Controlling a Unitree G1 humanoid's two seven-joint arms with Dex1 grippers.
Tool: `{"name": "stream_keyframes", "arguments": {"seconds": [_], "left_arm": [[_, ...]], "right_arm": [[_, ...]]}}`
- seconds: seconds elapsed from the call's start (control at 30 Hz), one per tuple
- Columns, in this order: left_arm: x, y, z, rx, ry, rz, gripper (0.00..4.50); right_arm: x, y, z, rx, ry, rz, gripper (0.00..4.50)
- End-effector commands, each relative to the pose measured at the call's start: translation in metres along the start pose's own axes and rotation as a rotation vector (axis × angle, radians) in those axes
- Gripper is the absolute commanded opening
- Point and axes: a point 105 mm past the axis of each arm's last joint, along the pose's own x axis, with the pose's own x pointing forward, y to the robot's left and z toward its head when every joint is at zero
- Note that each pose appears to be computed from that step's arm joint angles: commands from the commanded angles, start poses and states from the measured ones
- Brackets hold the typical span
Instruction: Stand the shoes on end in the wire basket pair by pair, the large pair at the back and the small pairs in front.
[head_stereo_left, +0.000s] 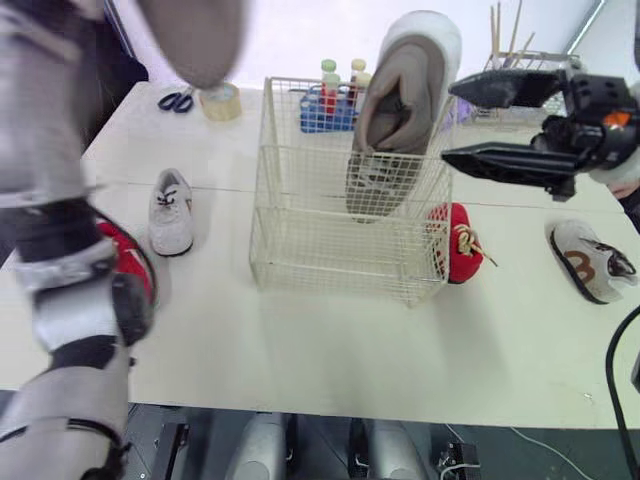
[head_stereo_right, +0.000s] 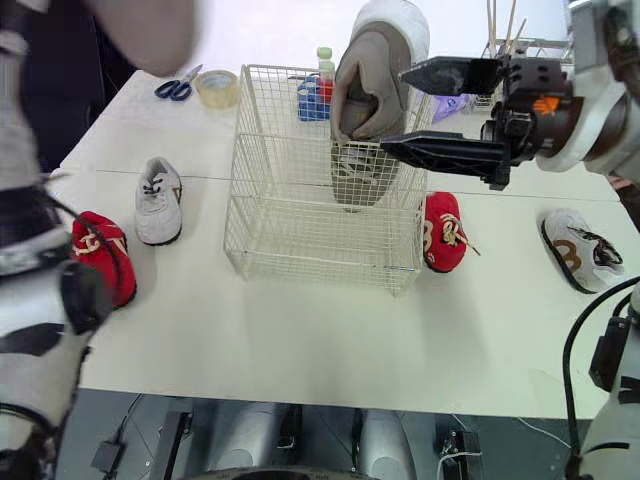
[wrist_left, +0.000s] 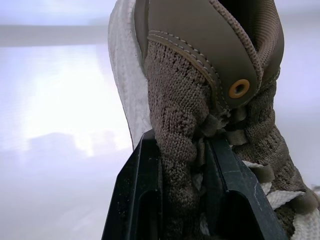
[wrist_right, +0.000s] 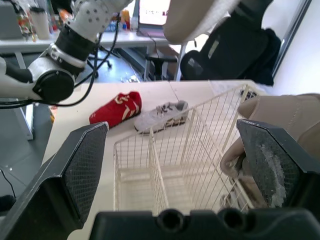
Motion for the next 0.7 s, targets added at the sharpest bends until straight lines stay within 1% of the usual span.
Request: {"name": "stream_keyframes", "arguments": {"seconds": [0.03,0.2,0.4,0.6,0.7], "left_arm": [[0.007,-0.014,-0.004,0.042,-0.076,0.011,0.5],[0.016,-0.023,-0.034,0.017,-0.105,0.051,0.5],[0.023,-0.037,-0.055,0.009,-0.12,0.043,0.5],[0.016,-0.055,-0.077,-0.038,-0.09,0.016,0.5],[0.008,-0.064,-0.087,-0.036,-0.064,0.008,0.5]], "right_arm": [[-0.008,0.002,0.002,-0.003,0.027,-0.054,4.5],[-0.016,0.006,-0.007,0.036,0.085,-0.115,4.5],[-0.02,0.013,-0.004,0.047,0.087,-0.146,4.5],[-0.024,0.016,-0.002,0.055,0.094,-0.173,4.5],[-0.024,0.016,-0.001,0.057,0.087,-0.174,4.5]]}}
